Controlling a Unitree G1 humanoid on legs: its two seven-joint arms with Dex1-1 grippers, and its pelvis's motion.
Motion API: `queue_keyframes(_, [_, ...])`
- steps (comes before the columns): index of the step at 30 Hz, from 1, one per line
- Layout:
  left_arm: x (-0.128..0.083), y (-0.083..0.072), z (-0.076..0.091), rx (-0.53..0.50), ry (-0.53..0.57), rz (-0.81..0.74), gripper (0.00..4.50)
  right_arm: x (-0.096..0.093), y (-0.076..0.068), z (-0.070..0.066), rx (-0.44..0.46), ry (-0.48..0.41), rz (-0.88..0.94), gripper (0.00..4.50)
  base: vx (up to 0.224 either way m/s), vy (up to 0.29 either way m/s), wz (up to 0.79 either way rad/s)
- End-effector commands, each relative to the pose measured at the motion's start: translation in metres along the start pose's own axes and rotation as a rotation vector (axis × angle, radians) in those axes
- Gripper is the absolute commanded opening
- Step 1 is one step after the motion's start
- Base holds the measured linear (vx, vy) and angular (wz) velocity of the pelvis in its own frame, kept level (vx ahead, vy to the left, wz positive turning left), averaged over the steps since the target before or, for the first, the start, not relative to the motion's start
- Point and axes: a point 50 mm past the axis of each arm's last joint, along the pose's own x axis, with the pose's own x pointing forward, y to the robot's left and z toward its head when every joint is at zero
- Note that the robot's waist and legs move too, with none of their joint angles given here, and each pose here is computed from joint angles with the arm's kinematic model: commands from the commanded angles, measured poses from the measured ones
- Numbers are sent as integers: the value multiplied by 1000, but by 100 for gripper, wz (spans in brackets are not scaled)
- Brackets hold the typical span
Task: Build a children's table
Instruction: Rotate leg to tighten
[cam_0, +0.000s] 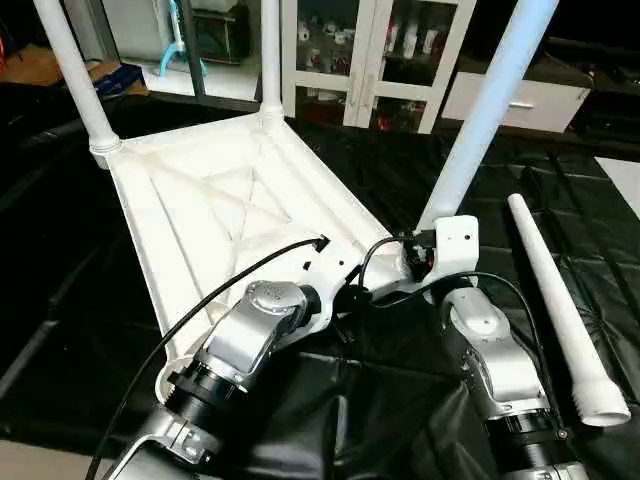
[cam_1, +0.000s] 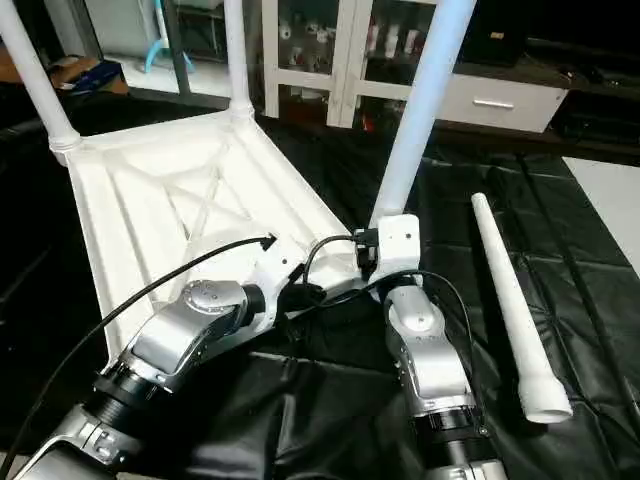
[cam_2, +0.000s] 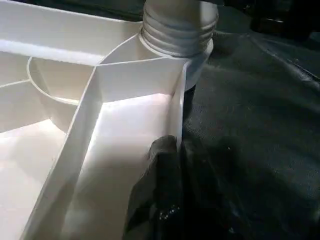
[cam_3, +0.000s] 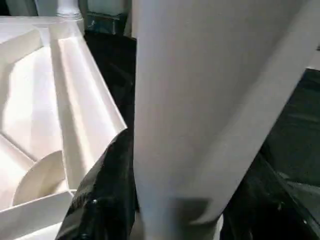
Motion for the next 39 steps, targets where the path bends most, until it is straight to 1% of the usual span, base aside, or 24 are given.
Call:
queue_keyframes(1, [-9,9,-4,43,5,30,0,-6,4,1,38,-42,96,224,0,0,0])
queue_keyframes(2, [-14,7,-10,92,19,-25,0,-10,6,8,55,-80,169,245,0,0,0])
queue_keyframes(3, [-17,4,-14,120,30,-75,0,-13,6,10,66,-86,211,264,0,0,0])
queue_keyframes(5, [-23,2,-21,153,53,-138,0,-17,1,13,62,-101,238,268,0,0,0])
queue_keyframes(6, [-24,1,-23,159,59,-150,0,-18,0,14,61,-104,244,284,0,0,0])
queue_keyframes(7, [-31,-2,-28,211,63,-227,0,-22,-3,16,74,-102,305,295,0,0,0])
queue_keyframes(8, [-41,-4,-37,245,96,-308,0,-30,-5,18,70,-101,422,305,0,0,0])
queue_keyframes(9, [-48,-5,-43,265,120,-363,0,-36,-6,20,69,-98,508,312,0,0,0])
queue_keyframes(10, [-50,-5,-44,267,124,-370,0,-37,-7,20,66,-96,521,319,0,0,0])
queue_keyframes(11, [-58,-5,-50,273,148,-415,0,-45,-11,20,47,-78,620,328,0,0,0])
queue_keyframes(12, [-64,-4,-54,261,159,-437,0,-55,-16,16,29,-16,731,339,0,0,0])
queue_keyframes(13, [-64,-4,-54,261,159,-437,0,-55,-16,16,29,-16,731,349,0,0,0])
queue_keyframes(14, [-67,-4,-54,252,157,-450,0,-62,-20,11,-7,46,802,349,0,0,0])
queue_keyframes(15, [-70,-4,-54,246,156,-459,0,-66,-23,7,-37,91,842,364,0,0,0])
queue_keyframes(16, [-71,-4,-54,244,155,-466,0,-69,-26,4,-59,119,865,371,0,0,0])
queue_keyframes(20, [-74,-3,-53,246,153,-478,0,-74,-31,1,-79,156,919,371,0,0,0])
queue_keyframes(23, [-76,-2,-52,251,142,-489,0,-76,-34,1,-92,160,956,371,0,0,0])
queue_keyframes(24, [-76,-2,-51,253,139,-492,0,-75,-34,2,-98,149,957,344,0,0,0])
queue_keyframes(28, [-77,-2,-50,254,134,-502,0,-72,-35,3,-58,130,964,331,0,0,0])
queue_keyframes(29, [-77,-2,-50,254,133,-504,0,-72,-35,4,-60,129,963,317,0,0,0])
queue_keyframes(30, [-77,-3,-50,254,133,-505,0,-72,-35,4,-61,128,963,292,0,0,0])
queue_keyframes(34, [-77,-4,-49,255,133,-512,0,-72,-36,4,-56,129,973,284,0,0,0])
queue_keyframes(35, [-77,-4,-49,255,133,-512,0,-72,-36,4,-56,129,973,254,0,0,0])
queue_keyframes(39, [-78,-4,-50,257,135,-523,0,-74,-36,2,-47,130,990,224,0,0,0])
